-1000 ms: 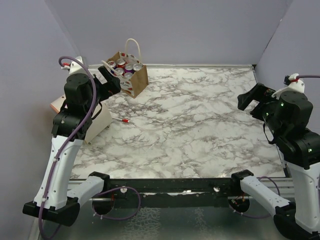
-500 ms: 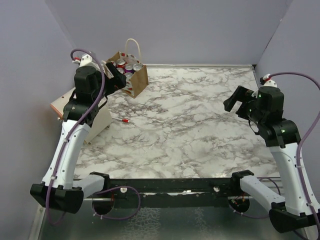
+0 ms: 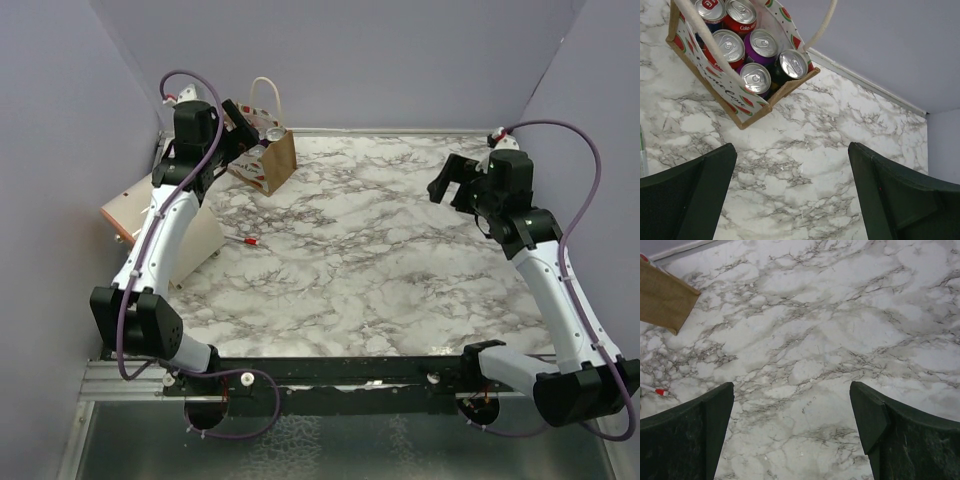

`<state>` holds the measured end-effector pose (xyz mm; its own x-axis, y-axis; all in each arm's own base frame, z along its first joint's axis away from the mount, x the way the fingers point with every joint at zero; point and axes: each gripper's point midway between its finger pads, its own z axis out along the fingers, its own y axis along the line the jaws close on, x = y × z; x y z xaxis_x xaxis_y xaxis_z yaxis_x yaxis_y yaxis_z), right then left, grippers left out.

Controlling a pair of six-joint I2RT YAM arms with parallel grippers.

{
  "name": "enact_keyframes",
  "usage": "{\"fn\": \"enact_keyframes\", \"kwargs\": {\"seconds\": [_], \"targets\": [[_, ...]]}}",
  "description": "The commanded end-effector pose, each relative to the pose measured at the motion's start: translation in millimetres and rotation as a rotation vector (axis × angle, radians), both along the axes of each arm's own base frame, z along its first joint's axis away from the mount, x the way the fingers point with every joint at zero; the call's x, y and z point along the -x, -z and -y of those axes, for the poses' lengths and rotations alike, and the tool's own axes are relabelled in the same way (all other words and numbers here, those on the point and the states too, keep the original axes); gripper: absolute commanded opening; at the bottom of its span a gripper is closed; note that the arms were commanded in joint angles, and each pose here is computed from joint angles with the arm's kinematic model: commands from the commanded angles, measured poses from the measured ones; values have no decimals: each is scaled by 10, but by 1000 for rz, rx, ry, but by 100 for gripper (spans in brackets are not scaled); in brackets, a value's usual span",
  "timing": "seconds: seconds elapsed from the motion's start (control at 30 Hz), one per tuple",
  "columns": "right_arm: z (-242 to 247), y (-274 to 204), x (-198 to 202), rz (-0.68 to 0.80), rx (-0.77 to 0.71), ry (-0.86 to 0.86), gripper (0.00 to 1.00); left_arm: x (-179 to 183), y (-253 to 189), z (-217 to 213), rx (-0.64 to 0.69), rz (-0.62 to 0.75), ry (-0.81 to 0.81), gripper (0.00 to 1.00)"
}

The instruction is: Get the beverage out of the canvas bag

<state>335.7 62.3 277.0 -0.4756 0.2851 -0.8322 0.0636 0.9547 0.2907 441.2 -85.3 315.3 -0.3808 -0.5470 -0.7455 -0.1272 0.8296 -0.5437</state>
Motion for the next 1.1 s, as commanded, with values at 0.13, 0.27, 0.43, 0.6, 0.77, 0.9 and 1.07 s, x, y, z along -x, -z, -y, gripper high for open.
{"fn": "enact_keyframes", "kwargs": {"seconds": [0.13,0.27,0.43,0.6,0.77,0.9,1.07], "targets": [[-174,-182,-50,111,-11,-104,99,-390,10,-48,112,-43,-83,99],[-178,-165,31,110,-7,-106,99,-548,24,-37,130,-54,-100,99],[-114,-252,75,136,14,-84,99,-574,115,-538,-1,-127,-358,99],[-42,-312,128,155,31,-59,99,-521,346,-1000,33,-212,-596,96],[-42,-389,136,175,30,-60,99,-755,468,-1066,40,-207,-578,99],[-21,-435,173,189,34,-55,99,-856,643,-1134,44,-265,-595,99],[-14,-410,229,184,29,-53,99,-992,864,-1099,36,-332,-548,89]]}}
